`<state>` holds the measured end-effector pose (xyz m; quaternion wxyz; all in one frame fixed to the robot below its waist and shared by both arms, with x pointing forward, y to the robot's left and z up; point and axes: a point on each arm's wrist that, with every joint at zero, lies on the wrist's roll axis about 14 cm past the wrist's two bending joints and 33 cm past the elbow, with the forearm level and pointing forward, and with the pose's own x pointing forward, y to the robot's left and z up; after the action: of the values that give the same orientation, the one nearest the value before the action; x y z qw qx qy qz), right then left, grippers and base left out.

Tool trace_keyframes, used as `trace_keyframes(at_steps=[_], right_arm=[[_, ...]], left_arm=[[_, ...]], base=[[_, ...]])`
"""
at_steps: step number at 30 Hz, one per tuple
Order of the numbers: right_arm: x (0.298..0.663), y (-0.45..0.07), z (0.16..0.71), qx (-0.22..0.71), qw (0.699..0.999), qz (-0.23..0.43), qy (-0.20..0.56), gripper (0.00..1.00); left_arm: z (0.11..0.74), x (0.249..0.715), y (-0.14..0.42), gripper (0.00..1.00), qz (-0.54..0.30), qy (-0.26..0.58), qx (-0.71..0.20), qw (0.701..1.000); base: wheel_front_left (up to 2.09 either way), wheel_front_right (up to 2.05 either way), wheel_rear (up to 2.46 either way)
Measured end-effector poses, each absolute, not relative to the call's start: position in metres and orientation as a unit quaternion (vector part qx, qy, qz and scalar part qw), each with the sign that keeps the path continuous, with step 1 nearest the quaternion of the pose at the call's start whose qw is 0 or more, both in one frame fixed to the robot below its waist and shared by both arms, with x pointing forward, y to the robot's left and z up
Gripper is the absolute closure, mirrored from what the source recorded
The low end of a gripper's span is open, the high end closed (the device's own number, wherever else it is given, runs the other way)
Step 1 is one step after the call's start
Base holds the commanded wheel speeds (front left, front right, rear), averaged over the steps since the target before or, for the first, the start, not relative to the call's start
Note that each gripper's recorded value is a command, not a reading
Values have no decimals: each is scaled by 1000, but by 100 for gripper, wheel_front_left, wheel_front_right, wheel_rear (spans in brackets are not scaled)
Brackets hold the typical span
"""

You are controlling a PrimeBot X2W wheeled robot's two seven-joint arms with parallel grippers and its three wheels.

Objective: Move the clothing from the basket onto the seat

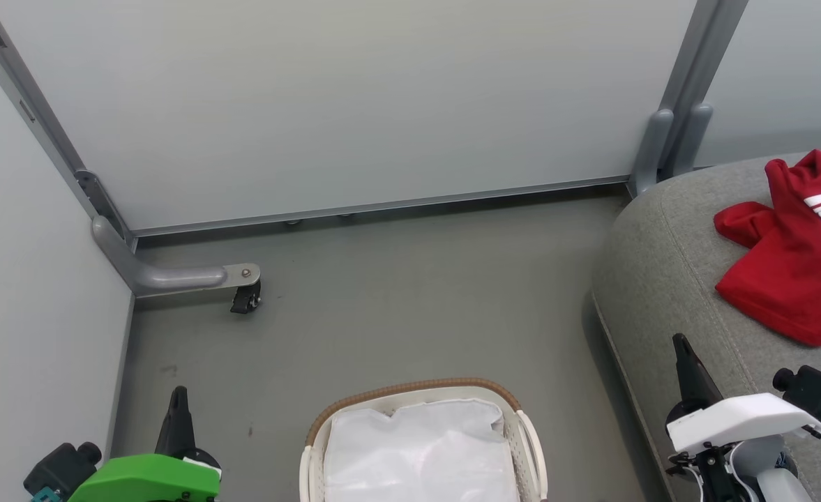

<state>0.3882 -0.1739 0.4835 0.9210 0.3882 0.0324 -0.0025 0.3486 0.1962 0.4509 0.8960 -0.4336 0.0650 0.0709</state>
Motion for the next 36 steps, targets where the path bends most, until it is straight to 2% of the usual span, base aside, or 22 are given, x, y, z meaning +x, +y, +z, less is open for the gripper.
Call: trace_keyframes(at_steps=[36], right_arm=[[388, -187, 490, 564, 825, -16, 28, 100]], left_arm=[[474, 368, 199, 100, 50, 38, -585, 808]], base=[[0, 0, 0]])
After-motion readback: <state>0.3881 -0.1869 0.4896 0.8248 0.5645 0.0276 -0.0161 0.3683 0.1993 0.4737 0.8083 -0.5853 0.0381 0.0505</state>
